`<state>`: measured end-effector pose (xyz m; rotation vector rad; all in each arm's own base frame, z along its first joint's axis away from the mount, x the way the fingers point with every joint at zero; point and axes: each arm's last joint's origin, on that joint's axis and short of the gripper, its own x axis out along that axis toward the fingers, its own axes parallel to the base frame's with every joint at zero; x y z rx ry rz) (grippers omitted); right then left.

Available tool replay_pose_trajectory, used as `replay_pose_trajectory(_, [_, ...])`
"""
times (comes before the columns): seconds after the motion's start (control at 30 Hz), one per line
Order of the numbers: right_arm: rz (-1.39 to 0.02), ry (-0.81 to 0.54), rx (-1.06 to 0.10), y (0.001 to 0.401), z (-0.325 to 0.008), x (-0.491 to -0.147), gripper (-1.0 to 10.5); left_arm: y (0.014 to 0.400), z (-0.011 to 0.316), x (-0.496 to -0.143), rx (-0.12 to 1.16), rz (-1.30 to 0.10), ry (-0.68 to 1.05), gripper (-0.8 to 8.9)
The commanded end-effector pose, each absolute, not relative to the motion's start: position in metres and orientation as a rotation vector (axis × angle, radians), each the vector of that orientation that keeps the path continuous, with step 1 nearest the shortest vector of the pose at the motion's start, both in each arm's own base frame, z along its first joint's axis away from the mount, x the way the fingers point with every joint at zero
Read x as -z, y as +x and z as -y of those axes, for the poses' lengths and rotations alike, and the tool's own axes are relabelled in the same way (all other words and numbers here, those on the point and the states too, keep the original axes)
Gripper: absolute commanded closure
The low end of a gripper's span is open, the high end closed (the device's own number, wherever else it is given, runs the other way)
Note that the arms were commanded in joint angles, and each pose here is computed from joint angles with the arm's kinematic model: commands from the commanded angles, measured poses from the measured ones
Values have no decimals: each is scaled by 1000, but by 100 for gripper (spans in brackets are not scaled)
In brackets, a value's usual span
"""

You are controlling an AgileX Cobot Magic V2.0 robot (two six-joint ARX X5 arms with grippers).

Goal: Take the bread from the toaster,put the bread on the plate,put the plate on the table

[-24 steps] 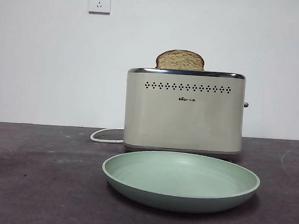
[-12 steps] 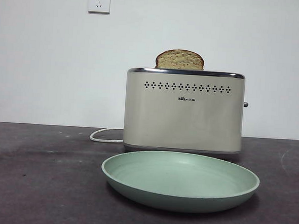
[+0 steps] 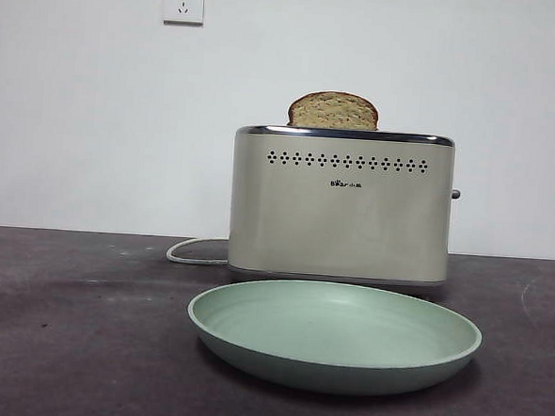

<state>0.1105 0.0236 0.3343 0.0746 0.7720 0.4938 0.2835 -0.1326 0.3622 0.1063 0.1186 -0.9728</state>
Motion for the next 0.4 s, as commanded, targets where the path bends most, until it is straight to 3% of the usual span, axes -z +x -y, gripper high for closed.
replay_pose_trajectory(0.03, [-762, 69, -499, 111, -24, -336, 382, 299, 150, -352, 981, -82, 138, 292])
replay_pose_trajectory(0.4, [-763, 70, -498, 111, -24, -335, 383, 342, 194, -286, 967, -119, 175, 292])
